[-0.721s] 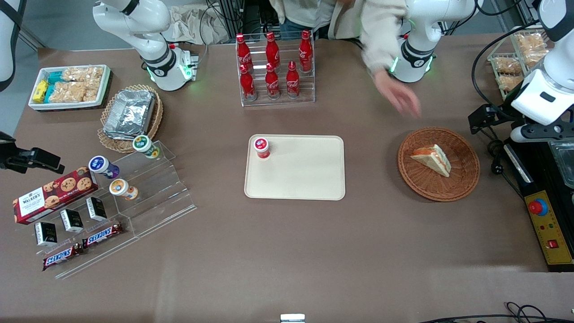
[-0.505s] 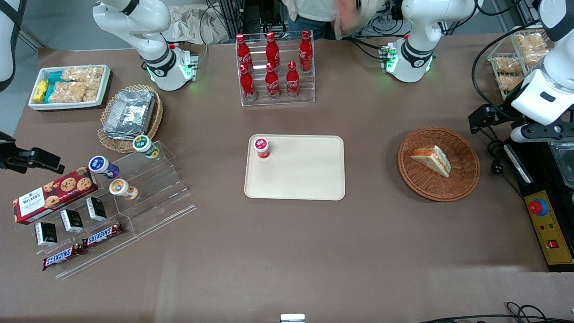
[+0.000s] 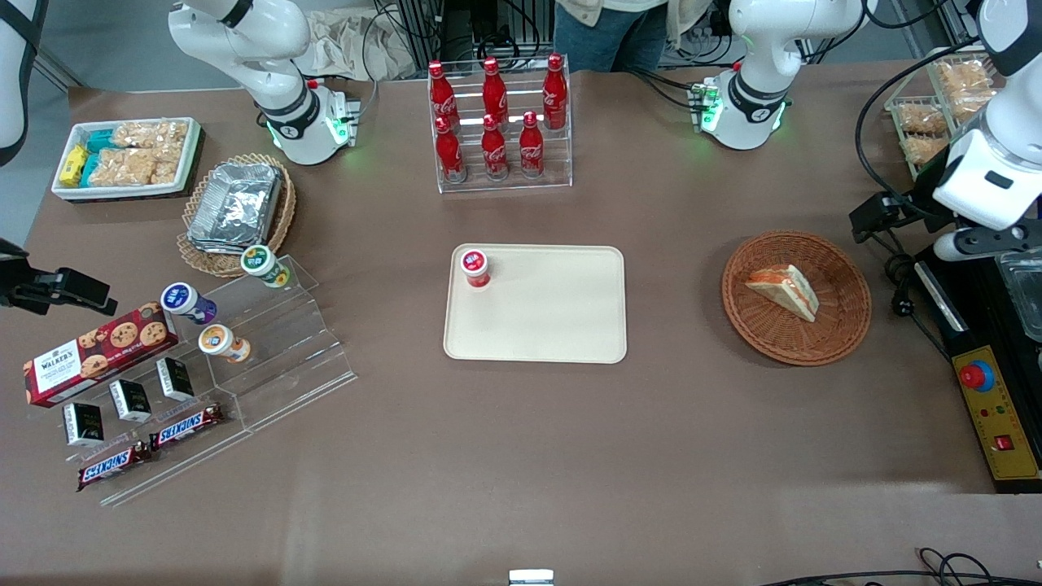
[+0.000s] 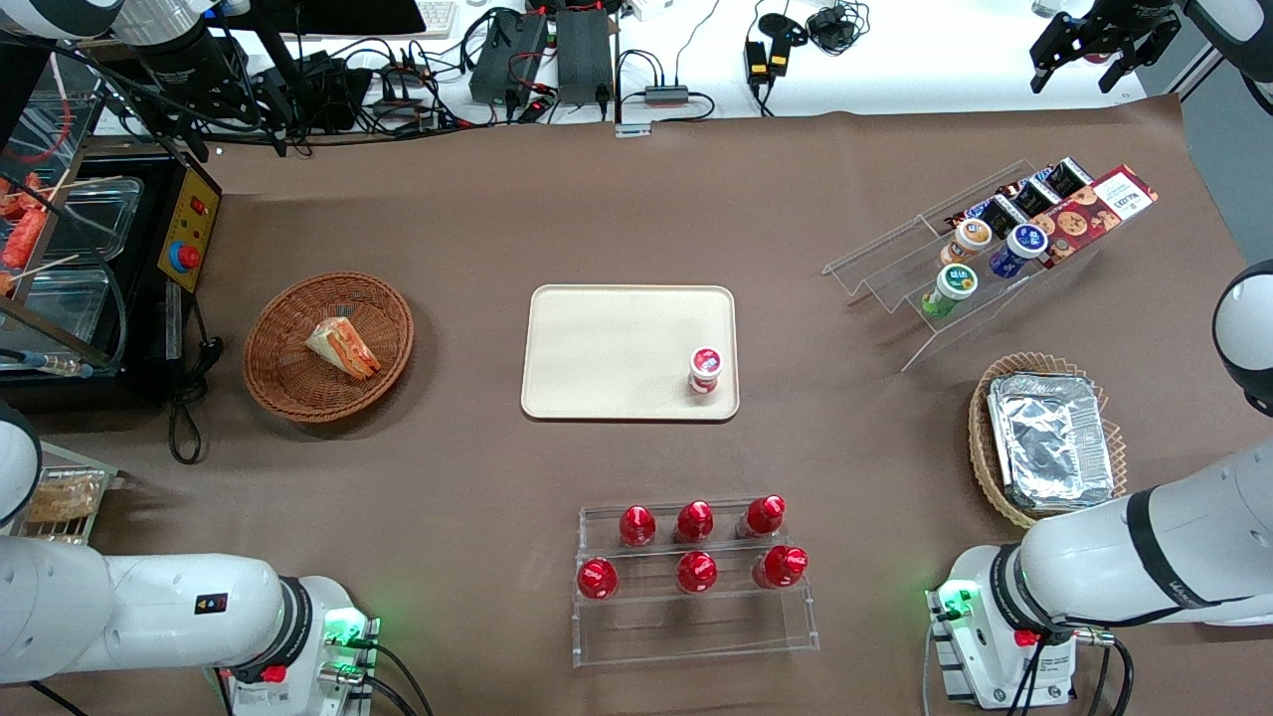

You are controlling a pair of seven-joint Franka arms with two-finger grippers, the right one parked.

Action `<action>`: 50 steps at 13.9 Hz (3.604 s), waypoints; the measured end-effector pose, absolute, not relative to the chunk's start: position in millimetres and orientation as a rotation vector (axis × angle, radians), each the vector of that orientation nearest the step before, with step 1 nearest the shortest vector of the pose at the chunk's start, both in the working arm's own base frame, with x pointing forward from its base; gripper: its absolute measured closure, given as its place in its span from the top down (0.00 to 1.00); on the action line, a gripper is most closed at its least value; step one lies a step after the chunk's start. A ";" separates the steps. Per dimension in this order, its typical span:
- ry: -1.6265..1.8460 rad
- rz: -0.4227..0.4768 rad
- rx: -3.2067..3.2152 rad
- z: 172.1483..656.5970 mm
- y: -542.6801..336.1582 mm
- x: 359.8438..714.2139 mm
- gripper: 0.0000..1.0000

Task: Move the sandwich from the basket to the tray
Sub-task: 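Move the left gripper over the wrapped sandwich in the wicker basket, then lower the left gripper and close it on the sandwich, then lift the sandwich and carry it with the left gripper over the cream tray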

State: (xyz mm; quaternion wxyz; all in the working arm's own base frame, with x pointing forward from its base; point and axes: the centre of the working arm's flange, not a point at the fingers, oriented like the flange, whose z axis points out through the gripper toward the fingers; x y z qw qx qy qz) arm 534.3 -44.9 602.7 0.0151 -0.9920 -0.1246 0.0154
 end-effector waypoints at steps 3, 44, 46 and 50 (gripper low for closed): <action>-0.749 0.059 -3.011 598.9 -51.1 533.7 1.00; -1.224 0.100 -2.691 250.0 -40.7 488.2 0.36; -1.189 0.062 -2.707 269.1 -44.7 492.9 0.33; -0.932 0.040 -2.785 370.3 -82.6 497.4 0.24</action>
